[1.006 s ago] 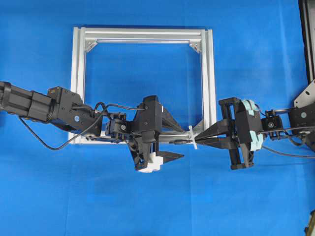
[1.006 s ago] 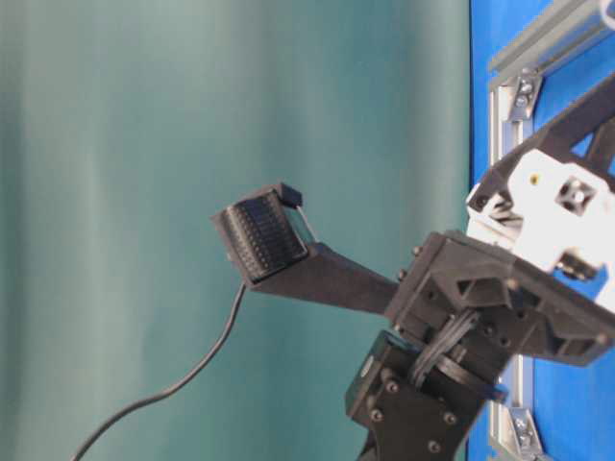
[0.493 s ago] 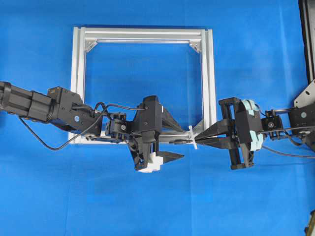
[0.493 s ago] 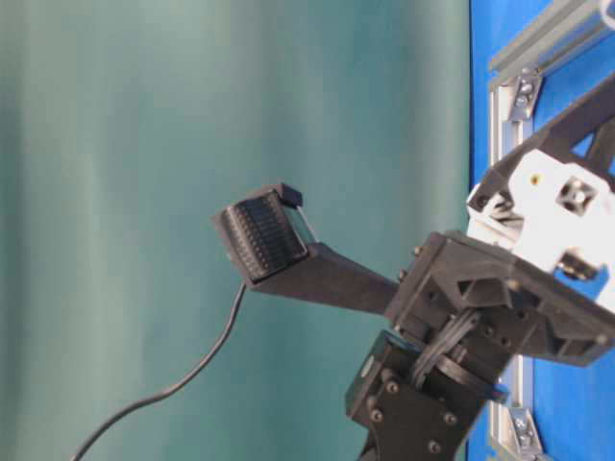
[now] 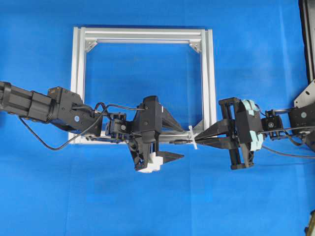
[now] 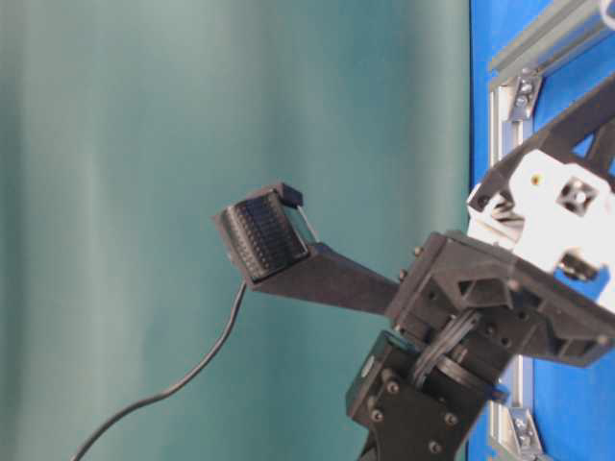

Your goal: Insert the wire through the string loop located on the right side.

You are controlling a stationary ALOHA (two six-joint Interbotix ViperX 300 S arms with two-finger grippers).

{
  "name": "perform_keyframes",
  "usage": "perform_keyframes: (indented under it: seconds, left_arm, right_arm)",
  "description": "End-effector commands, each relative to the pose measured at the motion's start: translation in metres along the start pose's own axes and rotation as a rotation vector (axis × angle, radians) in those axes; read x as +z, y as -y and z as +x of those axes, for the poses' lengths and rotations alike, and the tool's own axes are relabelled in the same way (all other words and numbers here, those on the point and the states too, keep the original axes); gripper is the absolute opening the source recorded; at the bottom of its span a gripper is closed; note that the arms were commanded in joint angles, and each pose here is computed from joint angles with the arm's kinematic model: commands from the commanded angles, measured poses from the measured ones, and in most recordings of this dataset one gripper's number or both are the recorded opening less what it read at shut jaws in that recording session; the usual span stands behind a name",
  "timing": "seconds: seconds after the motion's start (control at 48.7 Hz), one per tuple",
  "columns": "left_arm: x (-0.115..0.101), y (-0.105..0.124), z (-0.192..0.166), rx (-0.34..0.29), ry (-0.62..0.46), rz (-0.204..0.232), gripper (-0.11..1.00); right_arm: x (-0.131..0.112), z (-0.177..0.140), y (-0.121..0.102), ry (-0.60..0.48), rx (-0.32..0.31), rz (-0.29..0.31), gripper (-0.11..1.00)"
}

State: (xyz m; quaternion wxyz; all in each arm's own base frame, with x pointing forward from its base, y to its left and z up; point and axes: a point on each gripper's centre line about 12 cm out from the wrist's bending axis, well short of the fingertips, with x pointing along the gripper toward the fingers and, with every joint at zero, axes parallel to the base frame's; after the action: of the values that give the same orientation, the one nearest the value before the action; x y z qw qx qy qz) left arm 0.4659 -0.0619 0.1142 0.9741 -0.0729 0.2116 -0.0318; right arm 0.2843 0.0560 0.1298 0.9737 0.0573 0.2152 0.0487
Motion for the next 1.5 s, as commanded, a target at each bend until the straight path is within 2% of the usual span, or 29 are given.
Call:
perform_keyframes:
  seconds: [0.0, 0.082, 0.246, 0.328, 0.657, 0.76, 0.883, 1.026, 1.129, 1.17, 1.252, 1.478]
  left_arm:
    - [0.0149, 0.0044, -0.0019, -0.010, 0.029, -0.002, 0.86]
    - [0.0133, 0.0050, -0.0008, -0.010, 0.014, -0.001, 0.72]
    - [0.0123, 0.0042, -0.0017, -0.008, 0.003, 0.003, 0.22]
    - [0.0114, 0.0048, -0.0010, -0.009, 0.002, 0.003, 0.08]
    - [0.0123, 0.0042, -0.0017, -0.008, 0.003, 0.003, 0.08]
    - [0.0123, 0.0042, -0.0017, -0.008, 0.003, 0.001, 0.08]
    - [0.0117, 0.0041, -0.0019, -0.007, 0.002, 0.000, 0.08]
    - [0.0111, 0.0040, -0.0020, -0.007, 0.000, 0.000, 0.08]
    - [0.0105, 0.0039, -0.0022, -0.007, -0.001, 0.000, 0.08]
    - [0.0105, 0.0039, -0.0022, -0.007, -0.001, 0.000, 0.08]
    - [0.0105, 0.0039, -0.0022, -0.007, -0.001, 0.000, 0.08]
    - [0.0090, 0.0036, -0.0030, -0.006, -0.007, 0.000, 0.08]
  right_arm:
    - [0.0077, 0.0017, -0.0016, 0.026, 0.005, -0.001, -0.03]
    - [0.0077, 0.0017, -0.0016, 0.026, 0.005, -0.001, -0.03]
    - [0.0083, 0.0015, -0.0017, 0.029, 0.005, -0.001, -0.03]
    - [0.0088, 0.0017, -0.0018, 0.030, 0.006, -0.001, -0.03]
    - [0.0074, 0.0015, 0.0029, 0.020, -0.009, 0.005, -0.03]
    - [0.0068, 0.0016, 0.0052, 0.013, -0.016, 0.009, 0.02]
    - [0.0063, 0.0021, 0.0066, 0.006, -0.022, 0.013, 0.23]
    - [0.0057, 0.0016, 0.0073, 0.002, -0.025, 0.017, 0.66]
    - [0.0048, 0.0010, 0.0075, -0.001, -0.025, 0.015, 0.91]
    - [0.0050, 0.0003, 0.0074, 0.000, -0.024, 0.014, 0.93]
    - [0.0049, -0.0001, 0.0075, 0.000, -0.025, 0.015, 0.90]
    - [0.0045, 0.0001, 0.0076, -0.001, -0.025, 0.015, 0.90]
